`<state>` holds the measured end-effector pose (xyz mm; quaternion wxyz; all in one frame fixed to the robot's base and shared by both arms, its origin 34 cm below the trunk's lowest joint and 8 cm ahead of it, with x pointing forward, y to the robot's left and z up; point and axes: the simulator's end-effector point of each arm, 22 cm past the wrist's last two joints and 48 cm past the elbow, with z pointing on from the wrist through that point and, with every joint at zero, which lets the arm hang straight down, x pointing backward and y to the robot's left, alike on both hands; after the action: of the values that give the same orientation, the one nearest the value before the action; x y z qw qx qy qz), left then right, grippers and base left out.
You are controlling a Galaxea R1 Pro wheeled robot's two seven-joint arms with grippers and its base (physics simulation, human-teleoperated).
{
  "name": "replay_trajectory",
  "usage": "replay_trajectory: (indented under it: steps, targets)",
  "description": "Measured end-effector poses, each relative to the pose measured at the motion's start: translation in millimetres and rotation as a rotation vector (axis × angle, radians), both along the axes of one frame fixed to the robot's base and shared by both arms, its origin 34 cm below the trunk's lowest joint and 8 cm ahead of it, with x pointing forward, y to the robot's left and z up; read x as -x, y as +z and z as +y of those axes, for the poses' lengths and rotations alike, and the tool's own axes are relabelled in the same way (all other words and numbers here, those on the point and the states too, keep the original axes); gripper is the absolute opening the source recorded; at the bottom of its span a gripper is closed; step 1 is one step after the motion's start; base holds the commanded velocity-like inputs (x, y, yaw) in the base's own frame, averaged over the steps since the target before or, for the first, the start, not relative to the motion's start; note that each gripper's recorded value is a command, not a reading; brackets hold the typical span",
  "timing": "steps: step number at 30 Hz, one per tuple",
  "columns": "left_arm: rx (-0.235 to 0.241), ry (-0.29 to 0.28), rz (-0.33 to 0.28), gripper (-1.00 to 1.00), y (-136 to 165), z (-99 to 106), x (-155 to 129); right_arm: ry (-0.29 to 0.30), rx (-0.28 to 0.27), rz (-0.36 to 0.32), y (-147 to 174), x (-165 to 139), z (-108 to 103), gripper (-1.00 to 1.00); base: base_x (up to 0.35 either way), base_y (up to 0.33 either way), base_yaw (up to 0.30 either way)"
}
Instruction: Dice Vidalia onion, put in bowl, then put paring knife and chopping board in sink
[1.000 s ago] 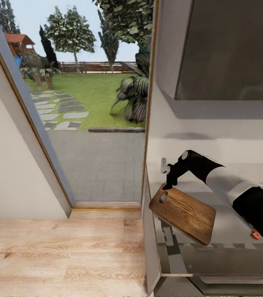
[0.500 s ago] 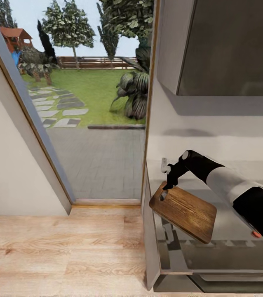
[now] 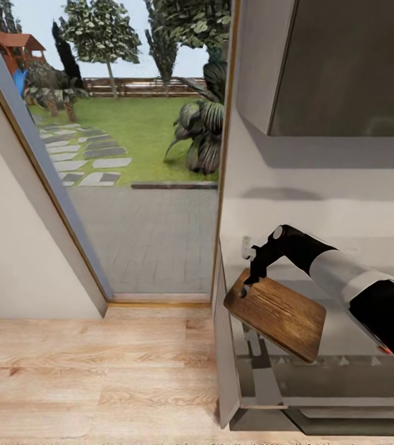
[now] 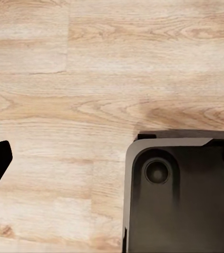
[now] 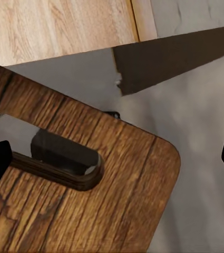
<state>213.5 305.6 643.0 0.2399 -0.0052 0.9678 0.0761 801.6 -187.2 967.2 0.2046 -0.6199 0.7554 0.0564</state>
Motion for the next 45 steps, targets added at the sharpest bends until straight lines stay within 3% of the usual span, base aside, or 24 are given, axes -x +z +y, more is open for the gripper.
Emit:
replay_trajectory:
  steps: [45]
  targets:
    - [0.000, 0.001, 0.073, 1.00, -7, 0, 27, -0.003, 0.003, 0.062, -49, 2, -4, 1.00, 0.000, 0.000, 0.000]
